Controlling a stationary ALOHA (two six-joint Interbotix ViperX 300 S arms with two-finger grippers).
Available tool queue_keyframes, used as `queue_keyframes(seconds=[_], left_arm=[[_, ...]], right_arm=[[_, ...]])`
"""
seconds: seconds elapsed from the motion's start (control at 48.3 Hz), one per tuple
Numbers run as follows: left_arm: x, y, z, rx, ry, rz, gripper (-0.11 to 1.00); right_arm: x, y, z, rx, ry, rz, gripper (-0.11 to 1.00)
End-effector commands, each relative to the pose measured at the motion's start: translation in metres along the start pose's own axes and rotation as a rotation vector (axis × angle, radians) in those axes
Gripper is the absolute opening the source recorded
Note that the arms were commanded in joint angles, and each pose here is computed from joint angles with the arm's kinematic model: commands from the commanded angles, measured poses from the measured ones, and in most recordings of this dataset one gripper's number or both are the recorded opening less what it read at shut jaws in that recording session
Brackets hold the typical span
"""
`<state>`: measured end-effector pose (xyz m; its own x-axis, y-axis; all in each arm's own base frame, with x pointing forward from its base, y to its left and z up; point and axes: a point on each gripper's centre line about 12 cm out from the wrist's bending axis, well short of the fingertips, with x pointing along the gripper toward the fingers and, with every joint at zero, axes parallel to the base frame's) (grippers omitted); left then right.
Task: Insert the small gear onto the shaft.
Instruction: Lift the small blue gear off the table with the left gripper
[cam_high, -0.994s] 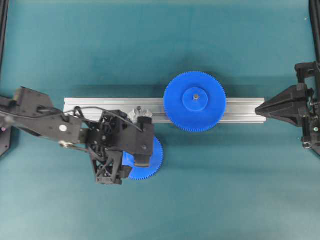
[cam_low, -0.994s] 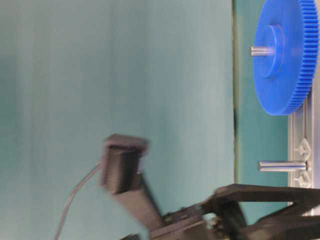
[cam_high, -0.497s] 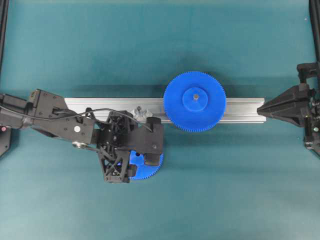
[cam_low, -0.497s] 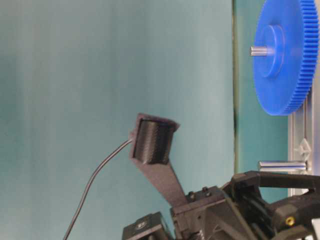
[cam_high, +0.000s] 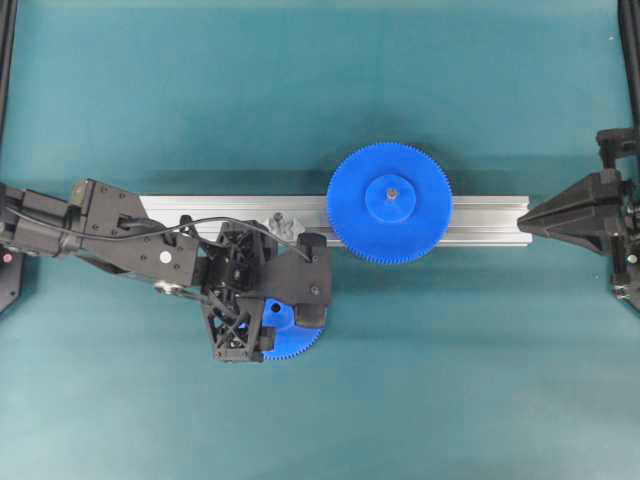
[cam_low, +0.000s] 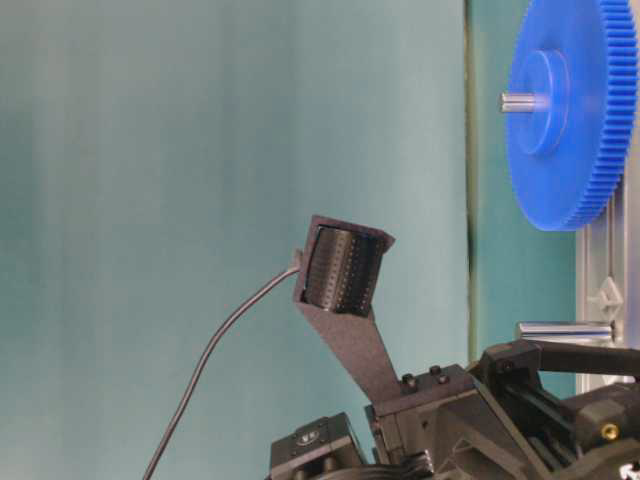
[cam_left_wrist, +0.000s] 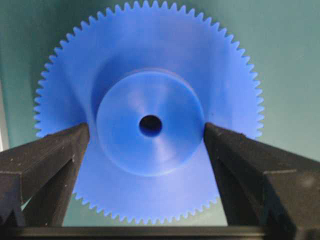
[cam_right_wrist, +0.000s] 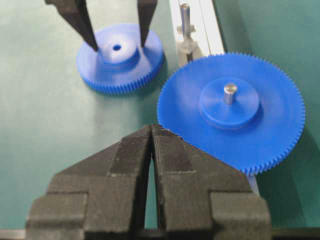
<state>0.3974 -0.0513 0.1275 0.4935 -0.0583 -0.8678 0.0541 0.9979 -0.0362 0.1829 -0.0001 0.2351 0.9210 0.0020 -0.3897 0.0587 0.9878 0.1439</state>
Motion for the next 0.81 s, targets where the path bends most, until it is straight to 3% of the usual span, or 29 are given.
queue_keyframes(seconds=[0.0,0.518,0.787], left_arm=[[-0.007,0.000,0.011,0.001,-0.035,-0.001,0.90],[0.001,-0.001,0.016,0.004,-0.037,-0.001,0.90],[0.005,0.000,0.008,0.000,-0.003,0.001,0.90]], right_arm=[[0.000,0.000,0.004,0.013,-0.009,0.000,0.10],[0.000,0.000,0.001,0.013,-0.006,0.000,0.10],[0.001,-0.001,-0.002,0.017,0.001,-0.002,0.10]])
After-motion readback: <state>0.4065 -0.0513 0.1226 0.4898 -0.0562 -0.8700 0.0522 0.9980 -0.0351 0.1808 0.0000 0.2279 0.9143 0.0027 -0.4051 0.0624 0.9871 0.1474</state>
